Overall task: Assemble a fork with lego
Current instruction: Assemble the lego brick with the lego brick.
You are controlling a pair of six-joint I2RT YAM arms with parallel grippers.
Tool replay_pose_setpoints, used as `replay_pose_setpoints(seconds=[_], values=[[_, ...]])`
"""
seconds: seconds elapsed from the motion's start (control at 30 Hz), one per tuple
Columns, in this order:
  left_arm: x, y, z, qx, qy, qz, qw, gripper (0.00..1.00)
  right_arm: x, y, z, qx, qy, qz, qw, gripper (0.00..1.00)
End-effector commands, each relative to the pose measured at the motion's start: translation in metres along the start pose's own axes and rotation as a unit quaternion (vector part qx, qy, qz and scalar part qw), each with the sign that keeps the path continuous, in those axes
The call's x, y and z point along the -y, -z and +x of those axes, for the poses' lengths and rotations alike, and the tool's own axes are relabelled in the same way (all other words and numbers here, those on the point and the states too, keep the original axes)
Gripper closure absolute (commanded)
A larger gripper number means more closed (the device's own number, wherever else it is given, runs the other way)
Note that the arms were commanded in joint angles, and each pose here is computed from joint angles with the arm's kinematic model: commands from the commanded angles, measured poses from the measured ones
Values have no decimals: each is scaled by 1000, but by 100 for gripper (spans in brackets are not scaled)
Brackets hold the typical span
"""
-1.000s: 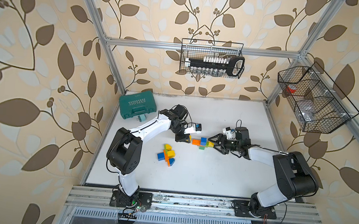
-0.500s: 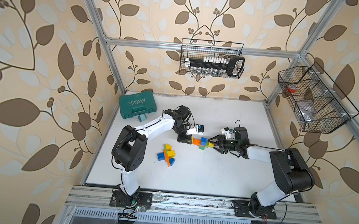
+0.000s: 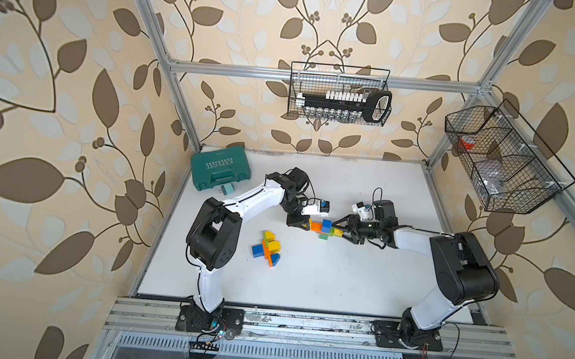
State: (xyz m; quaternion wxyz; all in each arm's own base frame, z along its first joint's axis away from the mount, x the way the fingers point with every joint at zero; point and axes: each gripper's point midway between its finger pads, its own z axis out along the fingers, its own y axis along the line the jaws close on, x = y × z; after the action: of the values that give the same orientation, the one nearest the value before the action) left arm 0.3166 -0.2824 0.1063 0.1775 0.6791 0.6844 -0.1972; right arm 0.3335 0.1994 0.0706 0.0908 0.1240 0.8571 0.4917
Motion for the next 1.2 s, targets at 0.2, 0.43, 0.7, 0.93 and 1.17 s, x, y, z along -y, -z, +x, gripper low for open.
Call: replay_pose_setpoints(seconds=[0.2, 0.43, 0.7, 0.93, 1.17], values=[[4, 3, -8, 5, -12, 7, 1000, 84, 0, -3, 1, -43, 20, 14, 999, 48], [3, 1, -8, 4, -11, 8, 1000, 85, -2, -4, -2, -57, 25, 14, 998, 39], [5, 3, -6, 1, -8, 4, 1000, 85, -11, 7, -8, -45, 37, 12, 998, 26], [5, 6, -8, 6, -13, 0, 1000, 85, -17, 13, -7, -2, 47, -21, 999, 28], [6, 10, -9, 10, -9, -5, 1000, 85, -4, 11, -8, 21, 31, -15, 999, 22]])
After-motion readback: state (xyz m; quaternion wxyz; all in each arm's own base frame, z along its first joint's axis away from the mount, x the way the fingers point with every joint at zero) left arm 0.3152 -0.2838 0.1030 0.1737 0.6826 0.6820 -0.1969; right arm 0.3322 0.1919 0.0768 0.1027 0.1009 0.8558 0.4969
